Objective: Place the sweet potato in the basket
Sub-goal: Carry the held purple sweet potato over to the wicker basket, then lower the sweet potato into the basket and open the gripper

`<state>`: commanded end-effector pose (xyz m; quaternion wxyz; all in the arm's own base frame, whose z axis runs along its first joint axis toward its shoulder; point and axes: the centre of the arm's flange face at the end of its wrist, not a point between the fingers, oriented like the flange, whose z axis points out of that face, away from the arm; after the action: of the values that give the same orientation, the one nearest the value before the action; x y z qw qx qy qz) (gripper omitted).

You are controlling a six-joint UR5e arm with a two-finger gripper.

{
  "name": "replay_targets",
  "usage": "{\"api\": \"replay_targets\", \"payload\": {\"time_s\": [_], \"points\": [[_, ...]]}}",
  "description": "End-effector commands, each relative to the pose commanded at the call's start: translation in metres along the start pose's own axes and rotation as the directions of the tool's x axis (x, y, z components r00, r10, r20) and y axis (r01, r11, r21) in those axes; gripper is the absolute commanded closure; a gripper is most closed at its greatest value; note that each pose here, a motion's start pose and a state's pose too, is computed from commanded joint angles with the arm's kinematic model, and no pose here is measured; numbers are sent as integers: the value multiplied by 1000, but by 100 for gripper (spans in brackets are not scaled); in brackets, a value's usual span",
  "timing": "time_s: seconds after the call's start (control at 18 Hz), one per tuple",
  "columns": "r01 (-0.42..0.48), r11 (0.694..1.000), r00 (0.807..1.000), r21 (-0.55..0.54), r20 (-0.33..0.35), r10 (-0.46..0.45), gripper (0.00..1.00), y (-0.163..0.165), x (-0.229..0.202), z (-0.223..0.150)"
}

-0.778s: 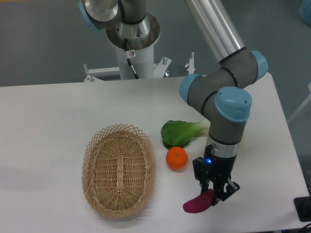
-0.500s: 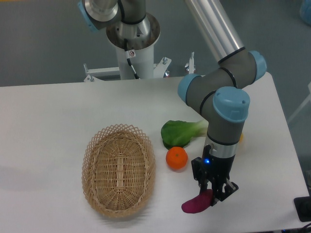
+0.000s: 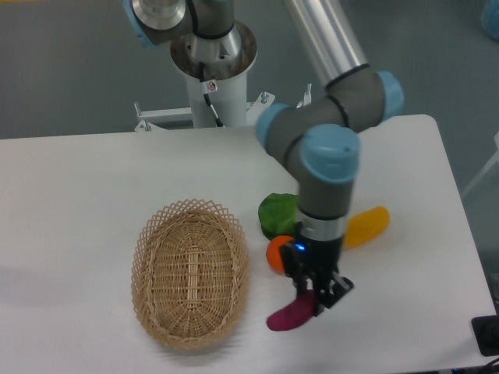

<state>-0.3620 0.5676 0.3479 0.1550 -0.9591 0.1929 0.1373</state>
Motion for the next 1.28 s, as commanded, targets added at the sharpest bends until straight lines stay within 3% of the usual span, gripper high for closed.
{"api": "replay_targets", "payload": {"time_s": [0.33, 0.78, 0.89, 1.06, 1.22, 1.28], "points": [[-48, 994, 999, -95, -19, 47, 81, -44, 88, 0], [-79, 987, 996, -139, -41, 74, 77, -60, 120, 16], [-84, 987, 996, -139, -45, 78, 66, -60, 121, 19], [-86, 987, 996, -138, -42, 81, 33, -60, 121, 16], [-86, 987, 996, -136, -38, 82, 14, -61, 120, 13], [-86, 987, 996, -136, -40, 81, 13, -61, 120, 14]]}}
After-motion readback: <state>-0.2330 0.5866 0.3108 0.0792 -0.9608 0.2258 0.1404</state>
